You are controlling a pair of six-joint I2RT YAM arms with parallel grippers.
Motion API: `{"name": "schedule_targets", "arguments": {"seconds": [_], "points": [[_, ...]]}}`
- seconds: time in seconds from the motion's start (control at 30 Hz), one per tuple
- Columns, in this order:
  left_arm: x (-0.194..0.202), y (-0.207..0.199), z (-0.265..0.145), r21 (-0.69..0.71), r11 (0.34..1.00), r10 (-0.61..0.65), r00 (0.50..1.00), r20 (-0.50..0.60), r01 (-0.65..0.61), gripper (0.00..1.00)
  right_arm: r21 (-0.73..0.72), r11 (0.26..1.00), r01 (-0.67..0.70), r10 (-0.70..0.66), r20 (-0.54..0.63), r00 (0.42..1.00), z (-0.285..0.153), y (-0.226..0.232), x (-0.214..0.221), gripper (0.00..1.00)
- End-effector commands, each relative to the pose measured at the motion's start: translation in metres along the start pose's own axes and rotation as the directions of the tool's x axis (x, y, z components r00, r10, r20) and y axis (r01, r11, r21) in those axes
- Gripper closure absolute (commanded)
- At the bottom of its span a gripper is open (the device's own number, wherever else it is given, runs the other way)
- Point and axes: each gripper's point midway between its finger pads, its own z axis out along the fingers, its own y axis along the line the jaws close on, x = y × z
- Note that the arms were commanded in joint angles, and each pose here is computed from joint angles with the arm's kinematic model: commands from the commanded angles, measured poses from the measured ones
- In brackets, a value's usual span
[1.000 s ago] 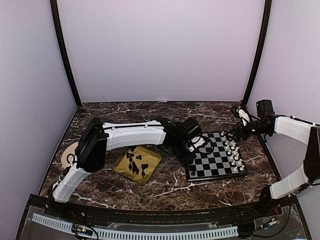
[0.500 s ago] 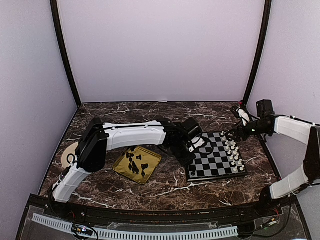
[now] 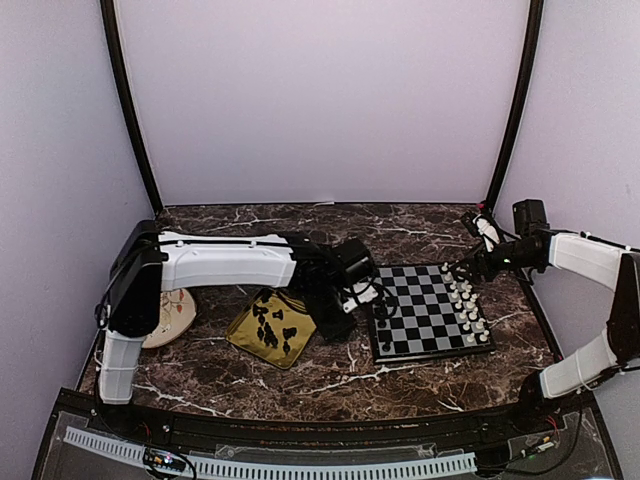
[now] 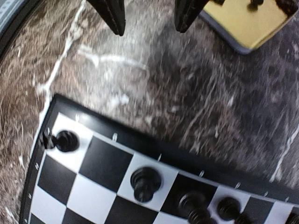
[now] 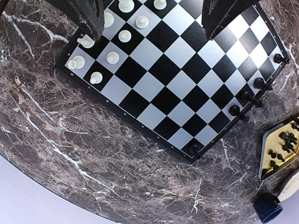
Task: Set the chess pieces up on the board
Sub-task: Place the bishop on c8, then pick up the pawn from the storage box.
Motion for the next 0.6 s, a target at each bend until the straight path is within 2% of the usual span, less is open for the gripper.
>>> {"name": "schedule_targets", "arguments": {"seconds": [0.0, 0.3, 0.43, 0.57], "points": [[0.024, 0.023, -0.069, -0.102, 0.994, -0.02, 0.998, 0.057, 0.025, 0.59, 0.002, 1.0, 0.025, -0.025, 0.016, 1.0, -0.001, -0.002, -0.01, 0.28], [0.087, 0.095, -0.086, -0.182, 0.948, -0.259, 0.965, 0.044, 0.263, 0.59, 0.013, 1.0, 0.028, -0.028, 0.018, 0.999, -0.001, -0.003, -0.011, 0.29], [0.106, 0.11, -0.079, -0.184, 0.933, -0.316, 0.949, -0.012, 0.309, 0.67, 0.021, 0.999, 0.031, -0.032, 0.018, 0.999, -0.002, -0.004, -0.012, 0.29], [0.122, 0.127, -0.073, -0.198, 0.905, -0.393, 0.918, -0.045, 0.378, 0.67, 0.029, 0.999, 0.036, -0.036, 0.021, 0.999, -0.004, -0.004, -0.013, 0.29]]}}
